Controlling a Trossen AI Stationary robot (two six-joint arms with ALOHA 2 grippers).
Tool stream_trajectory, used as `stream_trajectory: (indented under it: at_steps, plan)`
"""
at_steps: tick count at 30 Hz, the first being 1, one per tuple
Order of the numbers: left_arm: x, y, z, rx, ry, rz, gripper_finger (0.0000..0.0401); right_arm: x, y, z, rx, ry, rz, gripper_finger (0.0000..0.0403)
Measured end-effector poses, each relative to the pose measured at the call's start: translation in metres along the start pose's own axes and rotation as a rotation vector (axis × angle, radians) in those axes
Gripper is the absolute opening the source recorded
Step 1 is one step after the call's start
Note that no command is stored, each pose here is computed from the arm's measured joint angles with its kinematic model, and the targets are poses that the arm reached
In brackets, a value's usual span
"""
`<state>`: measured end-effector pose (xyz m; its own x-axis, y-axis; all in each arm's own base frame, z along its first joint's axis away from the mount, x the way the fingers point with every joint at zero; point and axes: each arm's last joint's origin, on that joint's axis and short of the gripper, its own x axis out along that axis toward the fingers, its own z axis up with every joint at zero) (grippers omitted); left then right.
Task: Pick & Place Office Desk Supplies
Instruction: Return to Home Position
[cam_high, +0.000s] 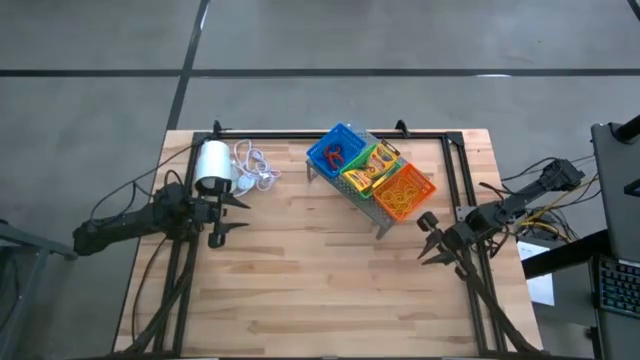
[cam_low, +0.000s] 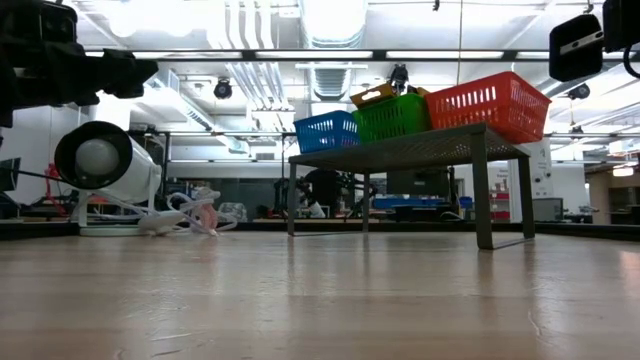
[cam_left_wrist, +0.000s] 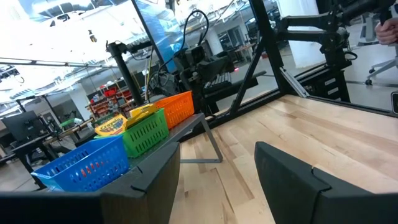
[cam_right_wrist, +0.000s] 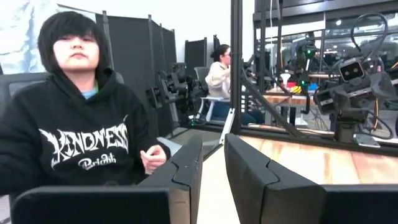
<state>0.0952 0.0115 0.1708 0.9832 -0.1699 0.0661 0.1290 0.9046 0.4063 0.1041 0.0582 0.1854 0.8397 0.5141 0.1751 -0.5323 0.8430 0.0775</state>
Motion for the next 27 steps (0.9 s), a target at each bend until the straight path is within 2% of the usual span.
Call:
stream_trajectory:
  at_steps: [5,11,19,27]
  plan:
    - [0.000,0.000,0.000,0.000,0.000,0.000,0.0209,-0.004,0.002,0.006,0.044,-0.048,0.040,0.0068]
    - [0.000,0.000,0.000,0.001,0.000,0.000,0.0209,-0.012,0.003,0.005,0.136,-0.028,0.067,0.0068]
    - [0.000,0.000,0.000,0.003,-0.001,0.000,0.0210,-0.024,0.002,0.001,0.097,0.016,0.025,0.0068]
    - [0.001,0.000,-0.001,-0.004,0.014,-0.005,0.0210,-0.023,0.003,-0.002,0.064,0.041,0.052,0.0068]
